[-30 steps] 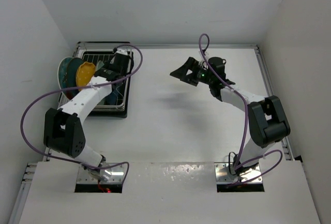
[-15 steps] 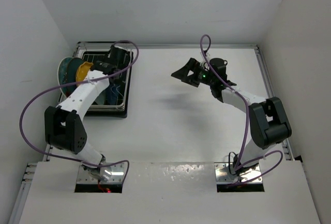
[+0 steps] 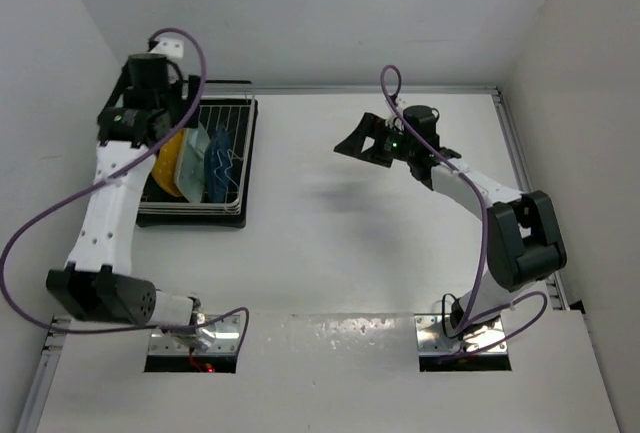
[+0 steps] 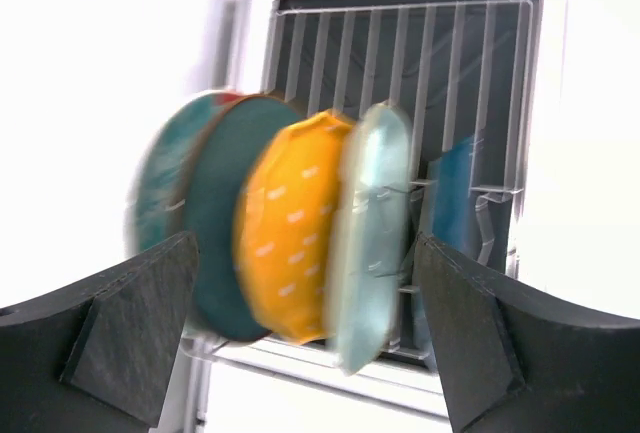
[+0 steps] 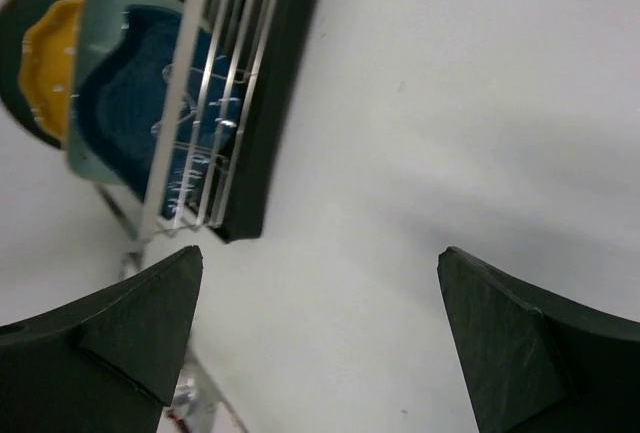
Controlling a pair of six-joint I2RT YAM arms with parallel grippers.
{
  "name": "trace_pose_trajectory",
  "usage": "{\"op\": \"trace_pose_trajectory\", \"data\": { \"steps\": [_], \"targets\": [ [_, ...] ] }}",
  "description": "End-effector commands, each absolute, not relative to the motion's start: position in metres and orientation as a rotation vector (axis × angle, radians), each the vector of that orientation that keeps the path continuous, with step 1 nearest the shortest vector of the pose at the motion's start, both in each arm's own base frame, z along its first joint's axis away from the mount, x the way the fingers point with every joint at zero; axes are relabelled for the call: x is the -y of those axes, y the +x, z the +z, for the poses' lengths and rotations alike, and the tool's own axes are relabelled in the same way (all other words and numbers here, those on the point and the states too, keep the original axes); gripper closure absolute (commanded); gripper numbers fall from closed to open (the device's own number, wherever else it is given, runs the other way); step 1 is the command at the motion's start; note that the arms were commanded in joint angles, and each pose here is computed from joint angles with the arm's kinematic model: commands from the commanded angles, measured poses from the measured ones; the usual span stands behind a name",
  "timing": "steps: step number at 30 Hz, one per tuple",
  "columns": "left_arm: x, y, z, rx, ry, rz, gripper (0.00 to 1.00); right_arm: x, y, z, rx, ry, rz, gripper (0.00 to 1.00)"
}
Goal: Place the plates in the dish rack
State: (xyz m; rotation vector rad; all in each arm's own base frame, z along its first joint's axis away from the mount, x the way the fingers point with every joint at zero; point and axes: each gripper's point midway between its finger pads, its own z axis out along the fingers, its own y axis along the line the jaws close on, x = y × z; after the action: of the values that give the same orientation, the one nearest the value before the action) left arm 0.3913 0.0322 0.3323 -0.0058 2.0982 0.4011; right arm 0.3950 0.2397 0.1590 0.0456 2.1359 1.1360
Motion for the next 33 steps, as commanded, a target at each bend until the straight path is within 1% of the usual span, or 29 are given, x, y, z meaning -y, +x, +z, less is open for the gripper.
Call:
{"op": "trace_pose_trajectory", "data": {
  "steps": [1,2,3,4,5,6,7,8,9,10,12,14,15,16,18,21,27,33],
  "targets": [
    [-0.046,0.354,0.350,-2.042,0.118,0.363,0.08,-0.215,0.403,0.181,-2.149,-0.076,0.884,0.00],
    [-0.050,0.344,0.324,-2.084,0.160,0.368,0.08,-0.208,0.400,0.179,-2.167,-0.080,0.845,0.00],
    [-0.052,0.323,0.336,-2.016,0.192,0.386,0.08,-0.198,0.400,0.179,-2.157,-0.103,0.756,0.00],
    [-0.051,0.316,0.334,-1.976,0.293,0.411,0.08,-0.192,0.396,0.172,-2.174,-0.101,0.730,0.00],
    [-0.048,0.304,0.297,-2.028,0.368,0.411,0.08,-0.190,0.393,0.182,-2.139,-0.128,0.710,0.00],
    [-0.045,0.293,0.286,-2.025,0.429,0.414,0.08,-0.187,0.391,0.182,-2.133,-0.124,0.697,0.00],
    [-0.042,0.283,0.274,-2.024,0.489,0.414,0.08,-0.179,0.387,0.169,-2.159,-0.098,0.669,0.00],
    [-0.041,0.268,0.271,-1.980,0.554,0.441,0.08,-0.175,0.384,0.172,-2.145,-0.091,0.663,0.00],
    [-0.037,0.258,0.232,-2.035,0.622,0.412,0.08,-0.173,0.383,0.176,-2.129,-0.079,0.652,0.00],
    [-0.035,0.250,0.220,-2.034,0.650,0.411,0.05,-0.168,0.376,0.163,-2.162,-0.064,0.643,0.00],
    [-0.032,0.230,0.193,-2.023,0.719,0.416,0.01,-0.165,0.364,0.159,-2.186,-0.059,0.640,0.00],
    [-0.030,0.220,0.180,-2.003,0.744,0.416,0.01,-0.161,0.353,0.150,-2.220,-0.056,0.630,0.00],
    [-0.028,0.215,0.160,-2.018,0.783,0.403,0.01,-0.158,0.346,0.142,-2.247,-0.042,0.616,0.00],
    [-0.025,0.212,0.159,-1.979,0.781,0.399,0.01,-0.155,0.338,0.139,-2.257,-0.039,0.615,0.00],
    [-0.022,0.210,0.147,-1.977,0.770,0.382,0.01,-0.150,0.328,0.128,-2.285,-0.010,0.596,0.00],
    [-0.021,0.211,0.131,-1.990,0.730,0.355,0.01,-0.140,0.303,0.109,-2.318,0.039,0.588,0.00],
    [-0.017,0.214,0.105,-2.030,0.686,0.302,0.01,-0.125,0.276,0.095,-2.321,0.132,0.541,0.00],
    [-0.012,0.216,0.106,-2.011,0.699,0.273,0.01,-0.115,0.257,0.088,-2.316,0.167,0.516,0.00]
  ]
}}
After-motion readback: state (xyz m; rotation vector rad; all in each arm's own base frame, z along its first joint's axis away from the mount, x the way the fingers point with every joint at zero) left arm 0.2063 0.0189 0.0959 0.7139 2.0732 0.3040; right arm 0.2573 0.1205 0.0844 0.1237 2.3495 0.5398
